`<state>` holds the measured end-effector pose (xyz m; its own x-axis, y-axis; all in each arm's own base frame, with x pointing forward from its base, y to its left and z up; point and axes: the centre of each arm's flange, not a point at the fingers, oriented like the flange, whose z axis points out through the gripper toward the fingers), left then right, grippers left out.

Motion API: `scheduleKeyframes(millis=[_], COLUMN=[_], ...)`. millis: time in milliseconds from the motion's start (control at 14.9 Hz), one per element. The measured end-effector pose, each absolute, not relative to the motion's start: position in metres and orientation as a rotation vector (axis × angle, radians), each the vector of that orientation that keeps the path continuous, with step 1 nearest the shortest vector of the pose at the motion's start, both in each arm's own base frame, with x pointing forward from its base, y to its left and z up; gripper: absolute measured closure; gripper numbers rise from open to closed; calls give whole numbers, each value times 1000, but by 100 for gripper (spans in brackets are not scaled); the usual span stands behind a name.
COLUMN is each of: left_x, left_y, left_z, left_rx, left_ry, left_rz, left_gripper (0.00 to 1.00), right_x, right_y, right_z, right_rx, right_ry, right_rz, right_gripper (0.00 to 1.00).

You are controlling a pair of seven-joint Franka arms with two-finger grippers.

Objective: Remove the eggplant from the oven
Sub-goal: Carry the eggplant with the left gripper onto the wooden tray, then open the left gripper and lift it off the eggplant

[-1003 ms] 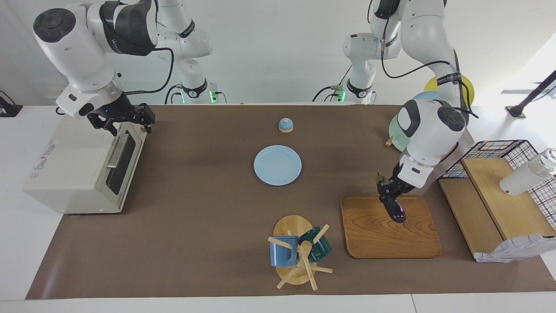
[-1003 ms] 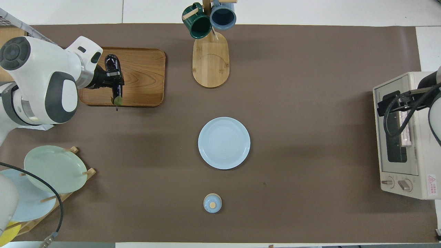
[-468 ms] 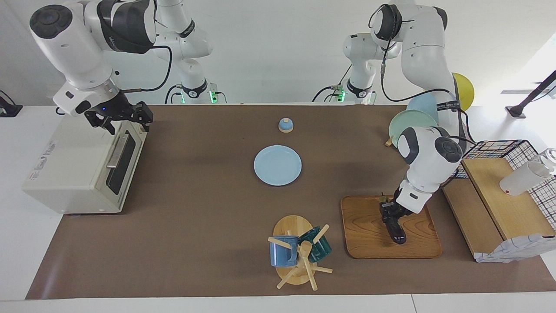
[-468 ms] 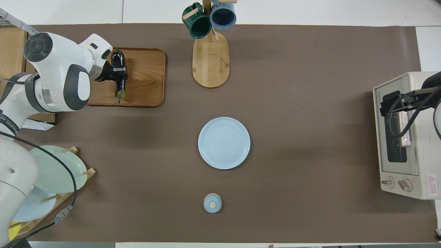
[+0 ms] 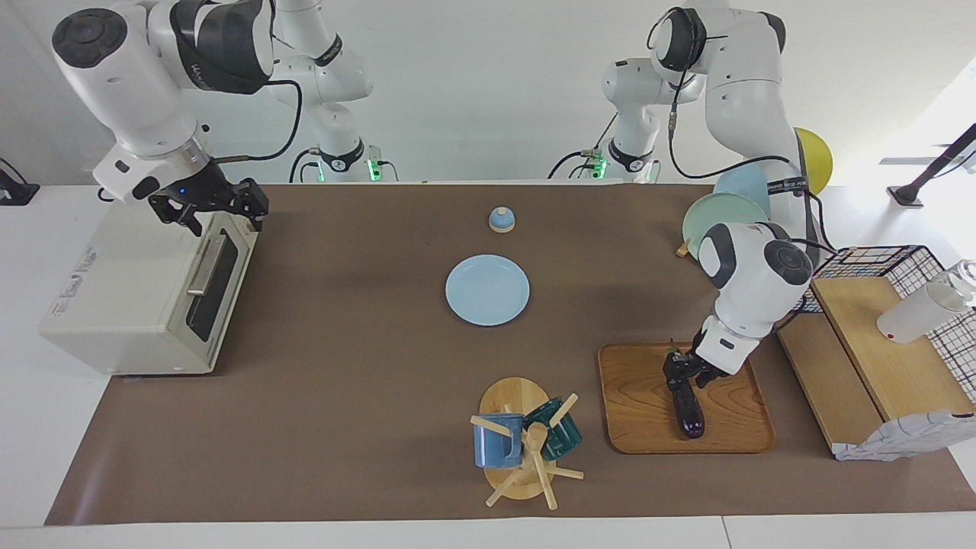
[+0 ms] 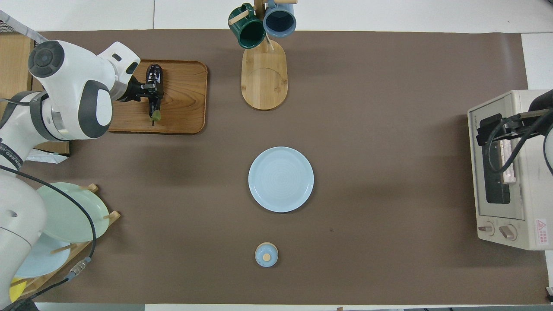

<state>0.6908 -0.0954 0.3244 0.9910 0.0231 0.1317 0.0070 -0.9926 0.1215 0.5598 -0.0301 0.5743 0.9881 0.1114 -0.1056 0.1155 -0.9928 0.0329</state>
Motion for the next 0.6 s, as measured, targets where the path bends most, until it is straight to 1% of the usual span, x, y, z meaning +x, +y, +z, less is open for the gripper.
scheduleKeyframes(millis=[67, 134, 268, 468, 602], left_x=[692, 692, 693, 688, 680], left_y=[-94, -93, -92, -89, -82], left_z=[326, 330, 344, 384, 409], left_rx=[3013, 3012, 3011, 3006, 3010], left_ry=[25, 27, 27, 73, 91], left_rz=[206, 210, 219, 233, 208], left_gripper=[16, 1, 0, 0, 0], right_x=[560, 560, 560, 560, 560], right_y=[-30, -30, -30, -30, -30], right_z=[574, 574, 574, 574, 574], right_rx=[3093, 3093, 3093, 3093, 3093], right_ry=[177, 177, 177, 177, 177], right_rz=[-161, -161, -161, -161, -161], right_gripper=[0, 0, 0, 0, 0])
